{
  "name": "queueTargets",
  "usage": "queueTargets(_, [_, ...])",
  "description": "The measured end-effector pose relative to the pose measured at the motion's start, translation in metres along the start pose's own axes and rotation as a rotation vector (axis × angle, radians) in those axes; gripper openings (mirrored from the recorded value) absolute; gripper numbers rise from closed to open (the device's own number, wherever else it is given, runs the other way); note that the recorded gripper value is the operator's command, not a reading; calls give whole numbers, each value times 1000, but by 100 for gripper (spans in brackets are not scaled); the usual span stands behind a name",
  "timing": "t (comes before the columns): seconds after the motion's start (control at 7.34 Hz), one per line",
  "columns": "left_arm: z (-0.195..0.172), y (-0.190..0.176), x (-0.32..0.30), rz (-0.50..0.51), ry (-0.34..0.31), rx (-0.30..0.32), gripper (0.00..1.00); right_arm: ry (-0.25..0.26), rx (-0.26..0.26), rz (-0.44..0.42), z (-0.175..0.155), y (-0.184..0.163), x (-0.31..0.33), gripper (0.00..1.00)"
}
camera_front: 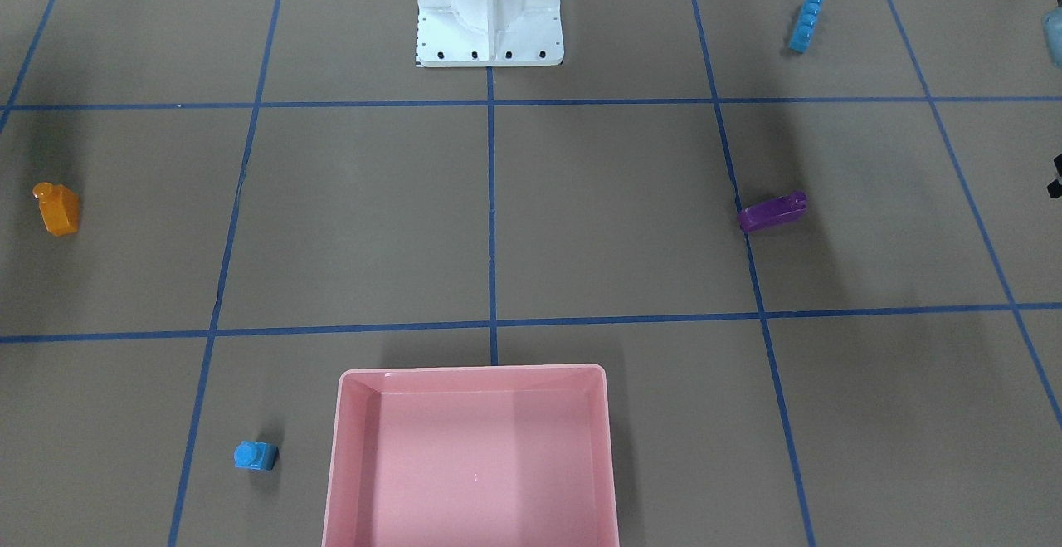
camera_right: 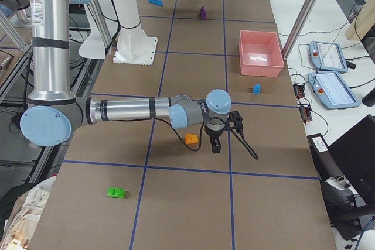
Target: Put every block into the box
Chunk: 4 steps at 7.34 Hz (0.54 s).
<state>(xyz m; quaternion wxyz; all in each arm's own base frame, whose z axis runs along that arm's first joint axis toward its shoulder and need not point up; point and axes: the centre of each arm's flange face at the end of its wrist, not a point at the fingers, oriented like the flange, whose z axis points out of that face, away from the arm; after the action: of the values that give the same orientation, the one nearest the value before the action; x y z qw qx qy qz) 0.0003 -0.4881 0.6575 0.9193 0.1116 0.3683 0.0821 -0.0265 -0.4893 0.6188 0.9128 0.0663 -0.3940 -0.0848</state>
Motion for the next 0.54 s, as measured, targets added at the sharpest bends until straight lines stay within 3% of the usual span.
queueTargets(0.27, [4, 0, 4, 9, 3, -7, 100, -13, 47, -40, 22, 9, 9, 100])
queueTargets(0.54, [4, 0, 6, 17, 6, -2, 100, -36, 53, 2, 40, 12, -8, 100])
